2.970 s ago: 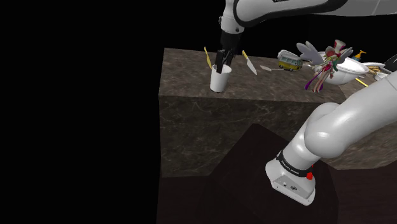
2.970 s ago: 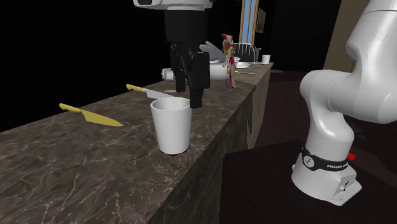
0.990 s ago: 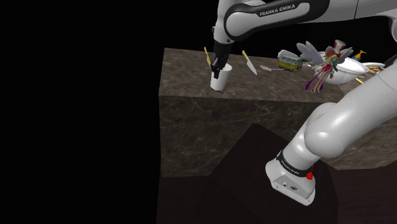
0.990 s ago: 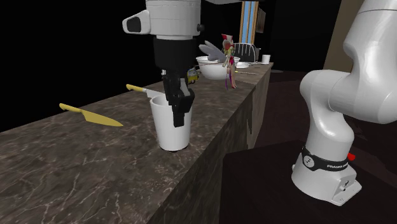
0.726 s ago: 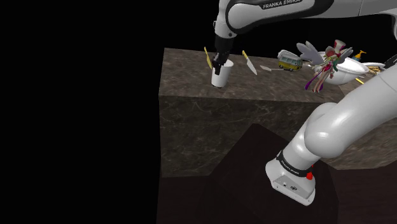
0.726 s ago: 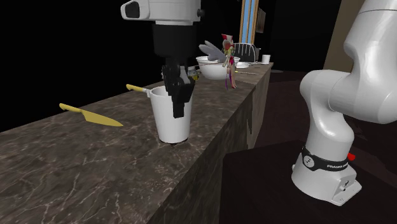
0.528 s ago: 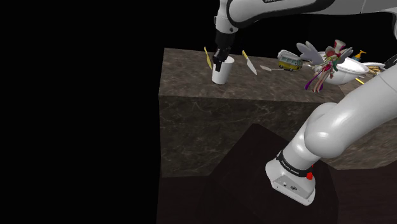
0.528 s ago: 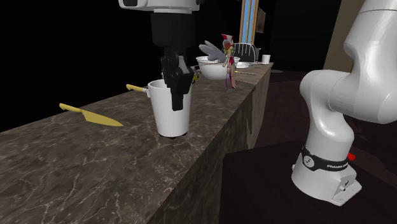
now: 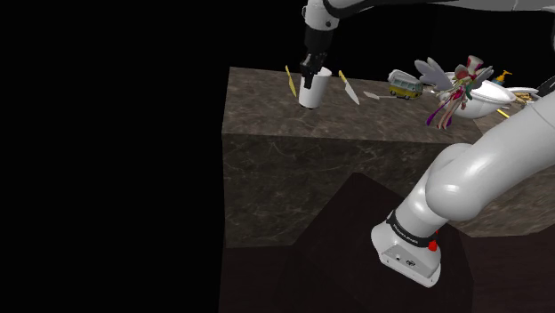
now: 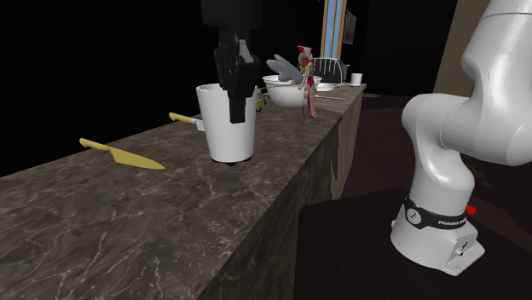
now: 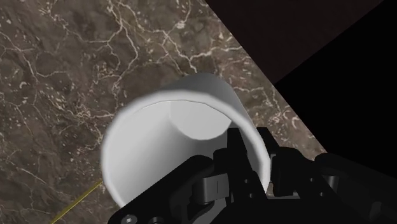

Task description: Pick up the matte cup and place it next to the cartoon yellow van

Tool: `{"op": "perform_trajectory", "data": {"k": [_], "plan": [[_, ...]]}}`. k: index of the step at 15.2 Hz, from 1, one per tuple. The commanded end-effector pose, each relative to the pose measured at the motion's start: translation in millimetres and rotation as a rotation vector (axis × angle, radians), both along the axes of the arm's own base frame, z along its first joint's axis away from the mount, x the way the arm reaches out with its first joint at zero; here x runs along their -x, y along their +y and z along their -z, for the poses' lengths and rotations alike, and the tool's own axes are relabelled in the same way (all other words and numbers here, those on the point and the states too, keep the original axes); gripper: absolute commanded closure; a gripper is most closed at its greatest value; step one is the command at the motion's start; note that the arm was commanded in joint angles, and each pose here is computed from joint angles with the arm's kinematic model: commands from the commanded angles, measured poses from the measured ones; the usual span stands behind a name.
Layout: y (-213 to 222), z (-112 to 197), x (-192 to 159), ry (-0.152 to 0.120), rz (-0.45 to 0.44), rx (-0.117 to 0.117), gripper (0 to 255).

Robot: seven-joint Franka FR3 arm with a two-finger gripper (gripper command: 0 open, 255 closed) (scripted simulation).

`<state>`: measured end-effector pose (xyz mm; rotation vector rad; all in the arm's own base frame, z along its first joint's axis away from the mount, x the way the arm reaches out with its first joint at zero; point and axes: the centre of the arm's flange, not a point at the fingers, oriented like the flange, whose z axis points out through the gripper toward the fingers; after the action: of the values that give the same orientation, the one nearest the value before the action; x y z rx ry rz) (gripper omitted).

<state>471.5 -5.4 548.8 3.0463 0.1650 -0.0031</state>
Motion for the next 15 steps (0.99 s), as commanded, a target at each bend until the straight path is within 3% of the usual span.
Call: {"op": "perform_trajectory", "data": {"k": [1,15], "plan": [[0.9,-12.1,-0.5,0.000,0.000,0.000,255],[0.9,-86.0,-0.5,0.000,0.000,0.000,255]]}}
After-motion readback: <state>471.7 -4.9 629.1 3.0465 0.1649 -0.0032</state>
